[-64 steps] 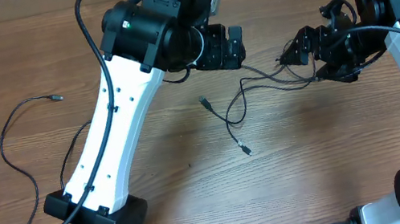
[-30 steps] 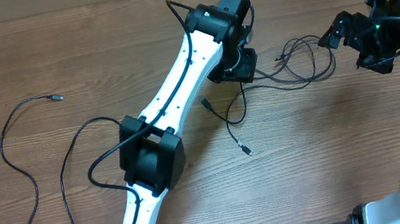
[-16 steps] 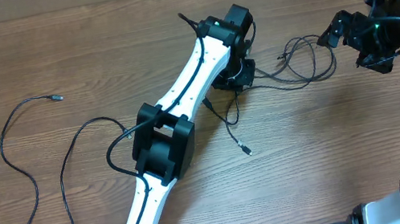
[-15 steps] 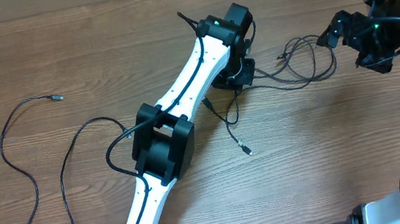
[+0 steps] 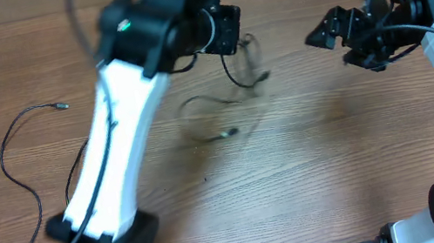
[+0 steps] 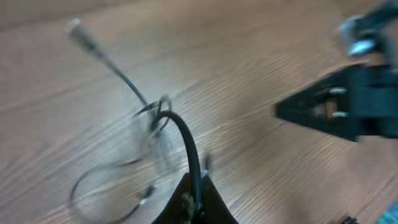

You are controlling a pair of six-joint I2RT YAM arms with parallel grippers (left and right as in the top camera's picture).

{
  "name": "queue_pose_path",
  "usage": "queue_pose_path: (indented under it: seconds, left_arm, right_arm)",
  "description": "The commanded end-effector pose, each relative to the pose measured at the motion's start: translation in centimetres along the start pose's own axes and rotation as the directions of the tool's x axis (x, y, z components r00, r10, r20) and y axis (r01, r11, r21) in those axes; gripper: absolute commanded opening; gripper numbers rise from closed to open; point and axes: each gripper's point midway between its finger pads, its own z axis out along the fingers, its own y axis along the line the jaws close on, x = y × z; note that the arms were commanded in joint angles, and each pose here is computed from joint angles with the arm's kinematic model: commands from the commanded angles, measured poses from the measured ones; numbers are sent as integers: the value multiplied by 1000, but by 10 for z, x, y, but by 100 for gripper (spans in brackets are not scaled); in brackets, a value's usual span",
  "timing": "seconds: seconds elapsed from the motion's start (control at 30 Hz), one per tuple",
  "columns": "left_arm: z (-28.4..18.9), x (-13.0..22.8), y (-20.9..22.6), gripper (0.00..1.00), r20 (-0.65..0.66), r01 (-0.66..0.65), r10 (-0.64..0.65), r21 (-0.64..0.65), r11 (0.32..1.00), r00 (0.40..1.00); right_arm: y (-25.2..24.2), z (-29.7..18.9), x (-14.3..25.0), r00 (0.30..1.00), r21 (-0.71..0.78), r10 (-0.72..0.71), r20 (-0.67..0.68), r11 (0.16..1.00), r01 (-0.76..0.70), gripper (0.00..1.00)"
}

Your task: Untangle cables

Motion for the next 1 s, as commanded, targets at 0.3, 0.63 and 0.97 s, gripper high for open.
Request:
queue_pose_path:
  seconds: [0.3,0.63,0.97]
  left_arm:
    - [-60,-23,37,4,124,97,-105,74,993,987]
    - [-110,-30,21,4,210,75,-121,213,974,970]
    - [-121,-30,18,4,225,110,-160,217,970,961]
  right_arm:
    - [92,16,30,984,-198,-177,-34,966,167,96]
    - [93,19,24,980,-190,-201,-9,962,195,96]
    - [87,20,25,979,-163,-205,-13,966,200,96]
